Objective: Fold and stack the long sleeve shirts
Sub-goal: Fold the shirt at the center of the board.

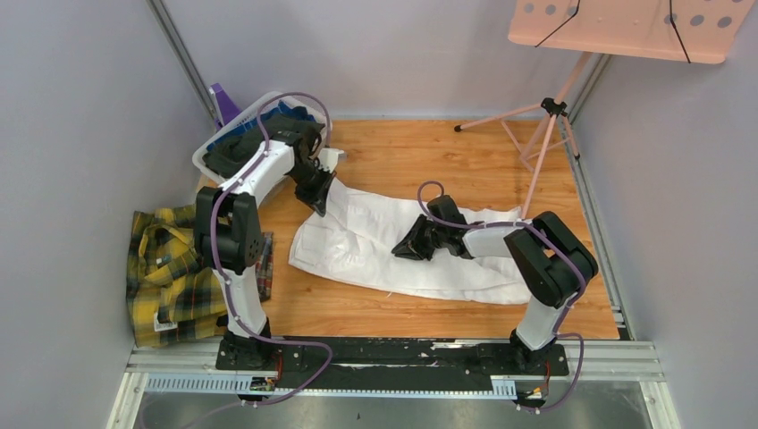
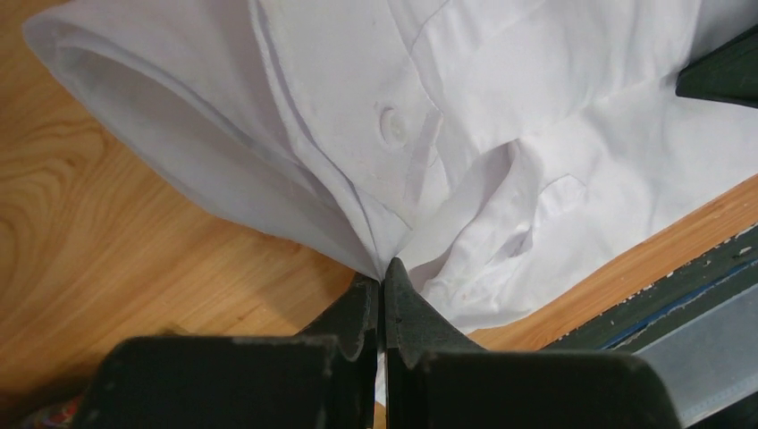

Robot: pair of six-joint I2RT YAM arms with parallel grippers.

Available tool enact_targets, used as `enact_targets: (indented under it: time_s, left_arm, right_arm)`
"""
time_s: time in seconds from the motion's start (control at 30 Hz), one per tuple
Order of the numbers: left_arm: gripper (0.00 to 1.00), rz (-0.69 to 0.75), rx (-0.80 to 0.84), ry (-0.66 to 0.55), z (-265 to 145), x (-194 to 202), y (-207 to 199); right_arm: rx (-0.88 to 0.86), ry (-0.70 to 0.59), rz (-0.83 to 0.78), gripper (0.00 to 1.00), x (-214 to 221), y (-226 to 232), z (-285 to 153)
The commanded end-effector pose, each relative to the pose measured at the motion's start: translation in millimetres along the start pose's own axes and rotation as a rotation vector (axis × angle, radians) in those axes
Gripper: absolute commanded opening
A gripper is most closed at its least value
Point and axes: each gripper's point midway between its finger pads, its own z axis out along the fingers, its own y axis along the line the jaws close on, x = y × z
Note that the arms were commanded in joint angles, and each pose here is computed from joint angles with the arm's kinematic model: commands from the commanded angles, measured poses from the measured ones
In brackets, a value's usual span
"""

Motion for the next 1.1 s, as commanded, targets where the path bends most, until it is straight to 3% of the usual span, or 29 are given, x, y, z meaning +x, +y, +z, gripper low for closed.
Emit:
enact_targets:
  time_s: [0.0,0.23,0.37,0.53,0.77,0.9,1.03,1.07]
  left_arm:
    - [0.00,0.069,0.020,0.012,-5,-20,-1]
    - [0.00,0.094,0.046,0.002,-12,-48,-17]
    - [0.00,0.100,0.028,0.046,-2,-41,-11]
    - [0.00,0.116,-0.029,0.094,6,-26,2]
    - [0.00,0.120,-0.058,0.086,-5,-27,3]
    - [0.00,0.122,0.008,0.051,-15,-37,-21]
    - [0.00,0.190,0.123,0.050,-17,-41,-72]
    - [0.00,0.244,0.160,0.065,-14,-39,-100]
  right_arm:
    - [0.038,-0.046,0.041,0.15,1,-19,10]
    - [-0.019,-0.020,0.043,0.17,-2,13,21]
    - [-0.053,-0.039,0.034,0.24,-12,23,-26]
    - [0.022,-0.122,0.030,0.28,-24,-12,-67]
    - [0.111,-0.059,0.082,0.27,-7,-61,-47]
    - [0.139,-0.039,0.098,0.24,-8,-72,-31]
    - [0.112,-0.062,0.098,0.23,-12,-66,-30]
    - [0.110,-0.064,0.100,0.23,-13,-65,-30]
